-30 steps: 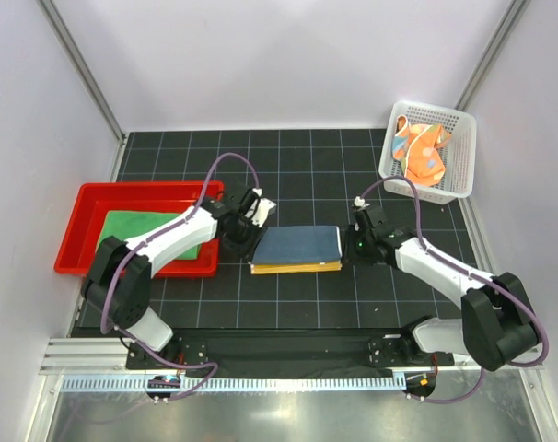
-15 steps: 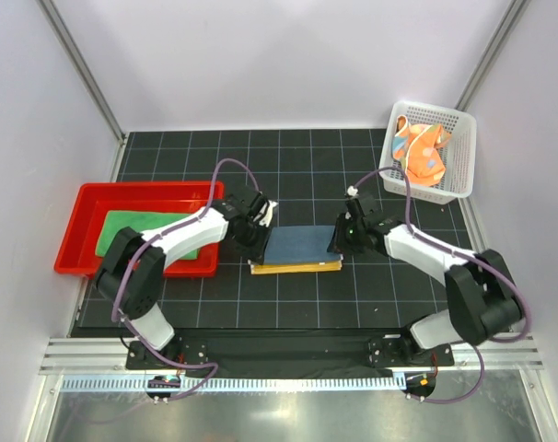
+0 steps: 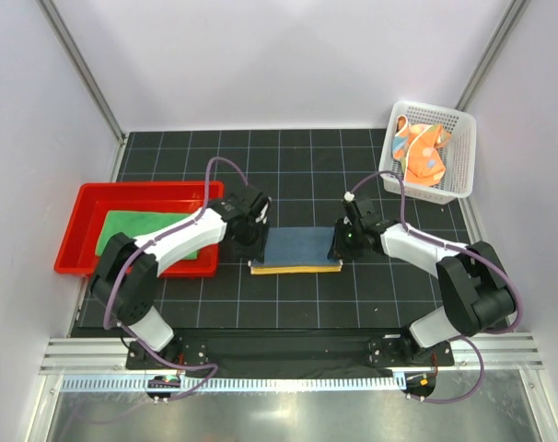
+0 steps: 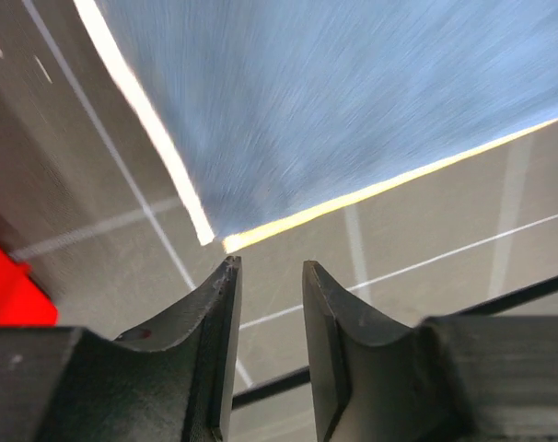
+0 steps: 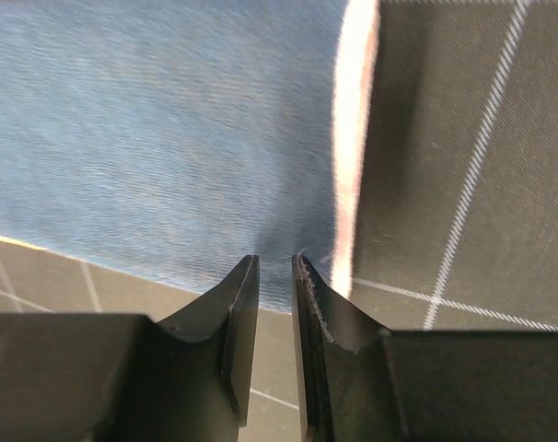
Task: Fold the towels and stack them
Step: Fold the towel
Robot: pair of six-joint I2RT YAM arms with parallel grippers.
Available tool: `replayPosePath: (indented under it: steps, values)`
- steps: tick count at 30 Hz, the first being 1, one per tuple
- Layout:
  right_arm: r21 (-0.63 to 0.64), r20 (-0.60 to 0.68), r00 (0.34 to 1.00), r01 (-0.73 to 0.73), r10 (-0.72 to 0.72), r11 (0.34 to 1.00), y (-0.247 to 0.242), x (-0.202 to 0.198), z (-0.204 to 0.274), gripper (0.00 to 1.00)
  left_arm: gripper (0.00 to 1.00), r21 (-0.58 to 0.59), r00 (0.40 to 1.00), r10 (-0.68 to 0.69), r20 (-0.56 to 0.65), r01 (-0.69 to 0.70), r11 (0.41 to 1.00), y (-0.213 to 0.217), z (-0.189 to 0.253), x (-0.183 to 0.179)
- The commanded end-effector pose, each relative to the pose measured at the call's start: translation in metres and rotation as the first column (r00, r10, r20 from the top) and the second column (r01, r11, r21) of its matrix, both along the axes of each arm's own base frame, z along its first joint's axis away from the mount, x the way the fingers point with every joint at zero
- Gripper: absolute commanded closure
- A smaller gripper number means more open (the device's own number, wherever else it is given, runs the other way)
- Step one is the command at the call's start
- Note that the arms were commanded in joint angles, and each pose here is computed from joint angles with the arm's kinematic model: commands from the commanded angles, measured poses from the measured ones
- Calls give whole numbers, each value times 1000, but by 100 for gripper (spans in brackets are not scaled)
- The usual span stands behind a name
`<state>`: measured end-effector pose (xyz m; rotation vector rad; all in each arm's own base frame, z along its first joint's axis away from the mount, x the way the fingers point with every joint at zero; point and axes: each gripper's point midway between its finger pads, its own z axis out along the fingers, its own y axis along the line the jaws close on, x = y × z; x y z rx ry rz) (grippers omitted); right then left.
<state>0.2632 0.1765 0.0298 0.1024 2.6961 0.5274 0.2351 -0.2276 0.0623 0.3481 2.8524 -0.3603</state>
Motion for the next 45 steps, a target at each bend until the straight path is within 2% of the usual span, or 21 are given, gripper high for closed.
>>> replayPosePath:
  steps: [1, 7, 8, 10, 15, 24, 33, 38, 41, 45]
  values:
    - [63, 82, 996, -26, 20, 998, 14, 16, 38, 72, 62, -37, 992, 66, 111, -62, 997, -10, 36, 30]
    - [87, 104, 995, -16, 7, 996, 27, 31, 53, 69, 61, 45, 992, 109, 64, -112, 993, 2, 6, 25]
    - [42, 78, 995, 61, -65, 997, 16, 31, 50, 66, 60, 48, 991, 118, 67, -122, 991, 3, 5, 25]
    - [14, 62, 990, 123, -124, 992, 6, 27, 47, 63, 53, 57, 989, 132, 68, -136, 989, 7, 4, 23]
    - [-43, 37, 970, 243, -242, 969, -16, 14, 38, 59, 52, 73, 985, 156, 69, -161, 984, 13, -2, 20]
    - [-42, 19, 959, 283, -283, 958, -21, 4, 17, 58, 51, 58, 972, 235, 23, -236, 970, 13, -21, 18]
    - [-45, 12, 960, 280, -279, 959, -23, -1, 3, 57, 65, 45, 962, 274, 1, -274, 961, 18, -31, 17]
    - [-39, 24, 958, 288, -287, 957, -23, 1, 3, 60, 69, 39, 961, 277, 8, -278, 960, 18, -29, 19]
    - [-36, 24, 957, 288, -287, 957, -23, 1, 3, 65, 78, 38, 961, 276, 7, -276, 960, 17, -29, 20]
    - [-31, 28, 958, 288, -287, 957, -22, 2, 3, 78, 89, 33, 962, 274, 5, -274, 961, 16, -27, 20]
